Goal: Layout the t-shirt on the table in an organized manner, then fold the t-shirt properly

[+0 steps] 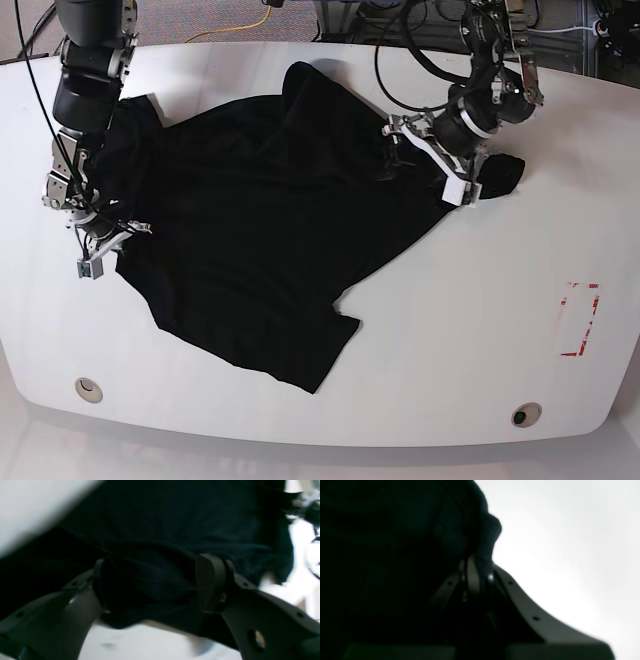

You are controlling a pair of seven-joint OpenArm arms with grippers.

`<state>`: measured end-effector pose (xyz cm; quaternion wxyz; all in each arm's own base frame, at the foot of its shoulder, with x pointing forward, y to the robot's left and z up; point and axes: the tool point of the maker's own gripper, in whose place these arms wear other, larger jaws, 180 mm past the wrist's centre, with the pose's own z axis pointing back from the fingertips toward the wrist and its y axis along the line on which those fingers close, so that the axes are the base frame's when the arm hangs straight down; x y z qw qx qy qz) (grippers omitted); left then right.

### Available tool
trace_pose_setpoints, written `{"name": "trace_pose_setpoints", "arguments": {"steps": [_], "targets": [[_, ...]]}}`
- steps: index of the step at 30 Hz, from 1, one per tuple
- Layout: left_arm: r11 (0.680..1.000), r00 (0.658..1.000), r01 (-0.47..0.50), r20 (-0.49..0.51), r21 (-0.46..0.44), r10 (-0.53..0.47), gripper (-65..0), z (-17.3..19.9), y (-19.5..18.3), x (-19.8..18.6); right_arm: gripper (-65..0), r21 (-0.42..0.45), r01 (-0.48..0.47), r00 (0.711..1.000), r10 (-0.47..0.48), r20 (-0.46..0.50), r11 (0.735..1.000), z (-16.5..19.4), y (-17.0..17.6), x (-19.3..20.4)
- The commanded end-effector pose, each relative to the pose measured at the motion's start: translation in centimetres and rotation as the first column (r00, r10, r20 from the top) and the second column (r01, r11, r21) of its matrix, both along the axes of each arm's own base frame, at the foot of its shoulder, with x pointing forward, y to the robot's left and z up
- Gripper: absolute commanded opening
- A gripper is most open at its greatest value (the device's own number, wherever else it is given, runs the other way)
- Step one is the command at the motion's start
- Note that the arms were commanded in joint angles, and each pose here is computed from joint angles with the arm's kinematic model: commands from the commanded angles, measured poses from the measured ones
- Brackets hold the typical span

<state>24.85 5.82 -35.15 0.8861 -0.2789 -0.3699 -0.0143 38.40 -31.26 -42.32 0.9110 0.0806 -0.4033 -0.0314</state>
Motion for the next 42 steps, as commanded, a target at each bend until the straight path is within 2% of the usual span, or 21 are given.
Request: {"name": "trace_pose_setpoints", "arguments": {"steps": [1,10,22,32,37,42], "targets": [[0.999,0.999,-0.018,0.030,-0.045,0.019,-22.1,1.0,-0.8,0.3,-65.0,-0.020,0.001,0.999,0.000,0.039,1.000,1.7,-1.0,1.0],[0.986,0.986,-0.149,-0.081,-0.077,0.143,-22.1,-0.3,0.0,-0.5,-65.0,-0.019,0.000,0.999,0.000,0.037,1.000,1.6,-0.9,1.0],[0.987,0.987,-0.148,-0.073,-0.063,0.144,-22.1,0.3,0.3,-1.5,-65.0,-0.019,-0.001,0.999,0.002,0.037,1.000,1.6,-0.9,1.0],[0.995,0.992,-0.101,-0.080,-0.002,0.100,-22.2,-0.4,1.3,-2.3,-65.0,-0.012,-0.003,0.999,0.004,0.037,1.000,1.5,-0.5,1.0],[0.995,0.993,-0.087,-0.072,0.047,0.090,-22.2,-0.5,2.6,-2.2,-65.0,-0.019,-0.048,0.999,0.048,0.016,0.999,0.8,1.0,1.0],[0.990,0.991,-0.123,-0.050,0.072,0.127,-22.2,-0.2,4.4,-1.4,-65.0,-0.021,-0.072,0.997,0.072,0.006,0.997,0.5,1.8,1.0]]}}
